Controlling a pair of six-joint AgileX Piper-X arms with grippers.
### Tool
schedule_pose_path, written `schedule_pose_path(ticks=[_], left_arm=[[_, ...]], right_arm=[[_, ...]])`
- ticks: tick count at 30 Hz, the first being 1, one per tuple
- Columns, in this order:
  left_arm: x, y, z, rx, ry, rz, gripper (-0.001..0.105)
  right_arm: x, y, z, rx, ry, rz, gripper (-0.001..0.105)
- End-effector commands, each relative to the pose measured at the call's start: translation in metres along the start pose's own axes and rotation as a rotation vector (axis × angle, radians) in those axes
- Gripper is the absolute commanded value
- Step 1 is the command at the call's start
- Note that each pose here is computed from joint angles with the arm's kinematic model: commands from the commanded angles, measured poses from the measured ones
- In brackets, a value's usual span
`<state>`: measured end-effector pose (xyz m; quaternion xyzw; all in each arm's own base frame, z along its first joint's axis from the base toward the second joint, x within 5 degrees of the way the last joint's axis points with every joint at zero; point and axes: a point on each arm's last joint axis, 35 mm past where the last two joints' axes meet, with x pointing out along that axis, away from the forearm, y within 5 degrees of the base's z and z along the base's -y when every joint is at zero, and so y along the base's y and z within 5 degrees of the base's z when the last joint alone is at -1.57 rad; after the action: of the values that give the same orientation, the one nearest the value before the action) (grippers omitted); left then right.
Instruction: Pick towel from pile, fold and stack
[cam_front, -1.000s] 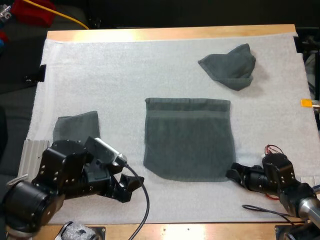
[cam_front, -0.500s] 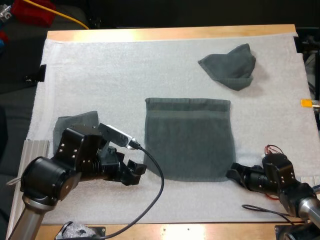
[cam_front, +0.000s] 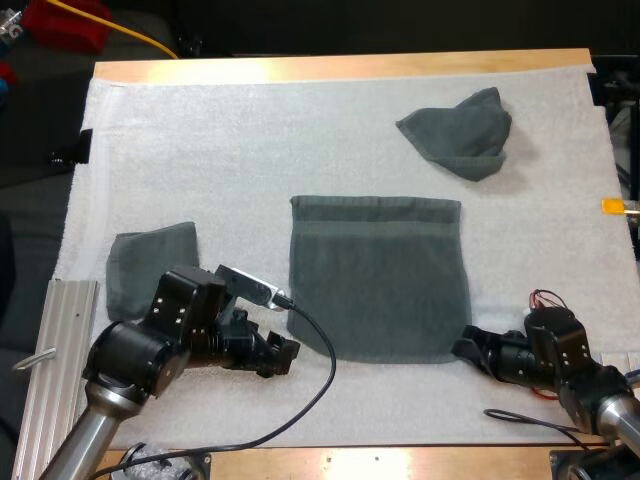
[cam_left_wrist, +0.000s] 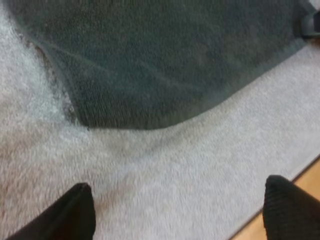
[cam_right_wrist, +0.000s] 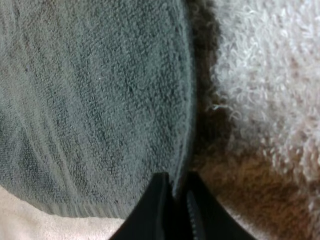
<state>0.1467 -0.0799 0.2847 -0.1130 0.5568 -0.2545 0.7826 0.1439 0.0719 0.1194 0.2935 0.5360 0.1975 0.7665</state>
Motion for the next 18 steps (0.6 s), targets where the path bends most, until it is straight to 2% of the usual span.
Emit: schedule_pose_path(ticks=[1, 9, 15, 18], left_arm=[[0.002, 0.001, 0.001, -0.001, -0.021, 0.002, 0.067], [0.025, 0.015, -0.007, -0.044, -0.037, 0.0, 0.067], [0.03, 0.036, -0.006, -0.133, -0.089, 0.028, 0.067], [0.029, 0.047, -0.002, -0.177, -0.131, -0.019, 0.067]], right_arm=[[0.001, -0.003, -0.004, 0.008, 0.027, -0.012, 0.001], [0.001, -0.003, -0.004, 0.008, 0.027, -0.012, 0.001], [0.001, -0.003, -0.005, 0.009, 0.034, -0.003, 0.001], [0.001, -0.003, -0.005, 0.009, 0.036, 0.0, 0.001]])
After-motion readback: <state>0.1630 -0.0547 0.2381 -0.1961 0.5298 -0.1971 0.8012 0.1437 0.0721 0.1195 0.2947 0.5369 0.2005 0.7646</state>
